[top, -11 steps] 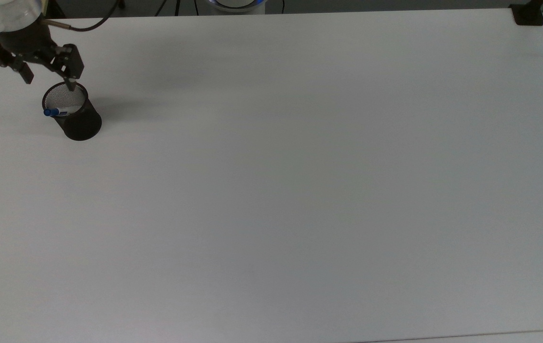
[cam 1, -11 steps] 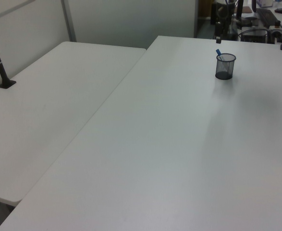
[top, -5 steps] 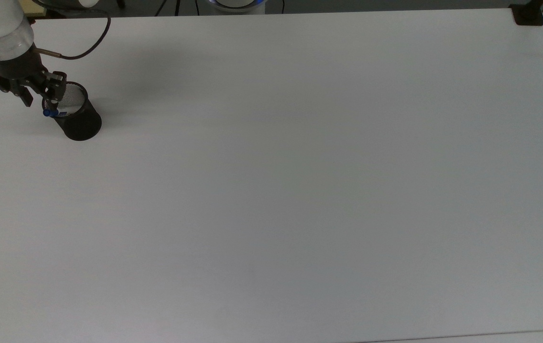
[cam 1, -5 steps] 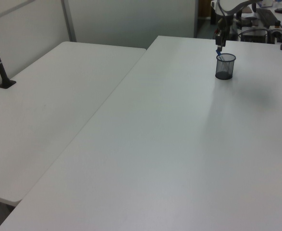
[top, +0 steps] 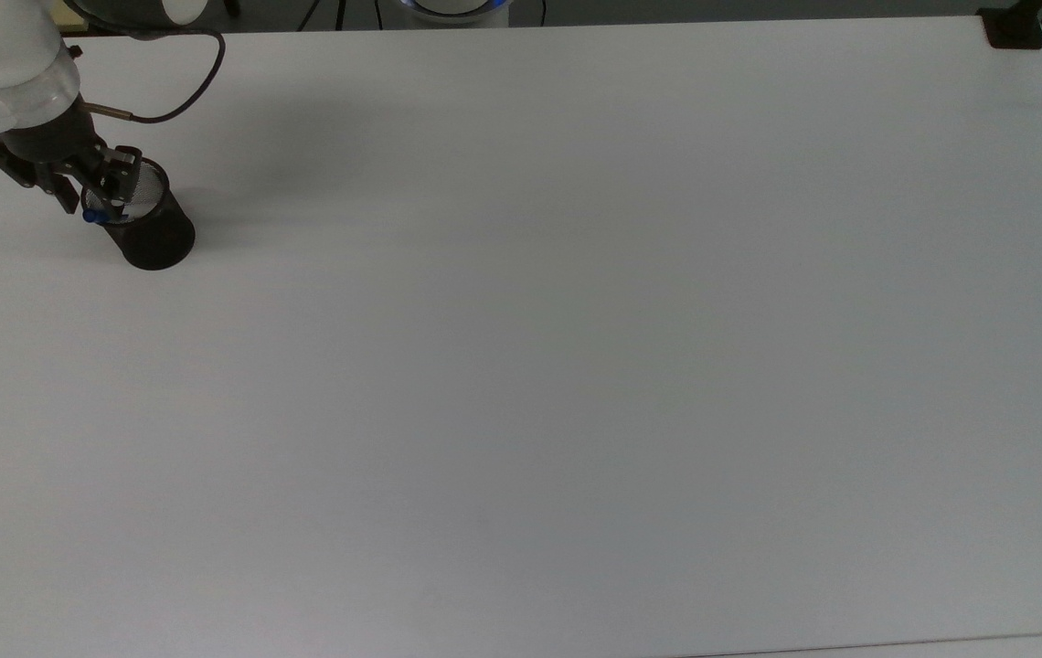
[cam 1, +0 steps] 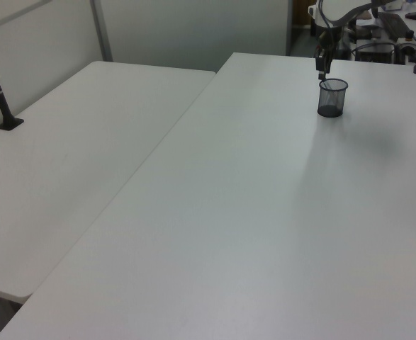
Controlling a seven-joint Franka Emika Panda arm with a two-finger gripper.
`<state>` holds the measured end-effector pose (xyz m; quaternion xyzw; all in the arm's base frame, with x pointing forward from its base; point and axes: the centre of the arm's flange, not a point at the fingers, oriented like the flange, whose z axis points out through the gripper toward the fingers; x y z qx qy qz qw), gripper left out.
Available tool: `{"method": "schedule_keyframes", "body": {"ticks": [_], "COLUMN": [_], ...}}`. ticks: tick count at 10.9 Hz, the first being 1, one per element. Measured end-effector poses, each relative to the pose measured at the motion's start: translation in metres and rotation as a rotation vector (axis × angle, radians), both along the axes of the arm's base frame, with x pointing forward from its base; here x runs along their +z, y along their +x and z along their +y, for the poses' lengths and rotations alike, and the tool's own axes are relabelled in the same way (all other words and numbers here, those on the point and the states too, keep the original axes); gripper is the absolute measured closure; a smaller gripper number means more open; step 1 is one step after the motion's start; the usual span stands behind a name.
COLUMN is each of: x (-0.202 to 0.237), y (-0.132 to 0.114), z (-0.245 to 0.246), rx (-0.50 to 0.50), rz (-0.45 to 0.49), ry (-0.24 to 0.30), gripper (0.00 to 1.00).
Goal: Remove the marker
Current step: 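Lower the gripper and close it on the blue-capped marker, then lift the marker straight up out of the pen cup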
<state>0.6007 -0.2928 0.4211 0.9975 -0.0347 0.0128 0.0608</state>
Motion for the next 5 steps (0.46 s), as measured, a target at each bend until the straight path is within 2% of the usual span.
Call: {"method": "schedule_keyframes", "body": {"ticks": [1, 2, 3, 5], "x": [-0.0016, -0.0033, -0.0041, -0.0041], "y": [0.0004, 0.0006, 0.0006, 0.0007], "z": [0.0014, 0.0016, 0.0015, 0.0015], "rx": [0.002, 0.002, 0.002, 0.002], "rz": [0.002, 0.005, 0.006, 0.006], "ry": [0.002, 0.003, 0.004, 0.003], "gripper": [0.64, 0.64, 0.74, 0.77]}}
